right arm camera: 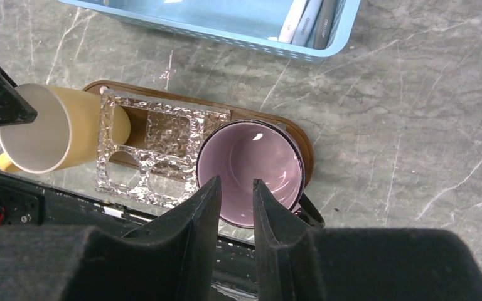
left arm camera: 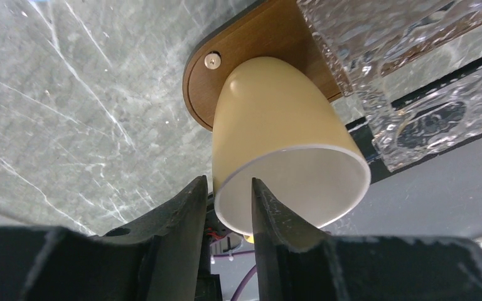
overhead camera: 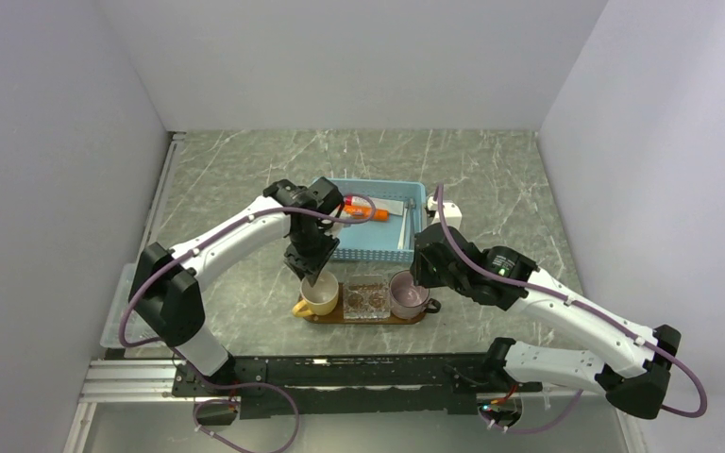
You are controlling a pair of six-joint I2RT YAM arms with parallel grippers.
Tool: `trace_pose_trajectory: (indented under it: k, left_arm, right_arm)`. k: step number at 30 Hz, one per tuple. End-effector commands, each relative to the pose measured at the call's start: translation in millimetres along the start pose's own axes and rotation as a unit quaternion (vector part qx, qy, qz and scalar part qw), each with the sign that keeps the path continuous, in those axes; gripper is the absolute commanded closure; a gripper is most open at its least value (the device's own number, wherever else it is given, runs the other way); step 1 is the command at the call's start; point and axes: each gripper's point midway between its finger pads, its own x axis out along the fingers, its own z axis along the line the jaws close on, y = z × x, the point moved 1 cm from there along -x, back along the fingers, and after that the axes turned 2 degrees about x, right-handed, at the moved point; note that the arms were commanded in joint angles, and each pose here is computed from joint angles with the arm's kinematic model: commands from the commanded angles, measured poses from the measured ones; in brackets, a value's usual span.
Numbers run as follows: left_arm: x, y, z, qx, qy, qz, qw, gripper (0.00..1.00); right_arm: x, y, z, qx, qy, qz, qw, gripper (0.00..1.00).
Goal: Prepare toiletry sets of a toothbrush and toothpaste on the tray
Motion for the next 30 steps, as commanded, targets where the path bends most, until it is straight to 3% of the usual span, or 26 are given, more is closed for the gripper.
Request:
trace_pose_trajectory:
  k: [1, 17, 30]
  left_arm:
    - [-22, -15, -2, 0.006, -0.005, -0.042, 0.999, 0.61]
    - [-84, -50, -6, 0.012, -0.012, -0.165, 0.986, 0.45]
    - [-129, -59, 10, 0.004, -0.040, -0.293, 0.955, 0.32]
  right_arm:
    - [-5, -9, 5, 0.017, -0.017, -0.018, 1.000, 0.72]
    - [-6, -22, 11, 0.001, -0.010, -0.025, 1.000, 0.70]
    - [18, -68, 30, -0.036, -0.020, -0.019, 0.999, 0.57]
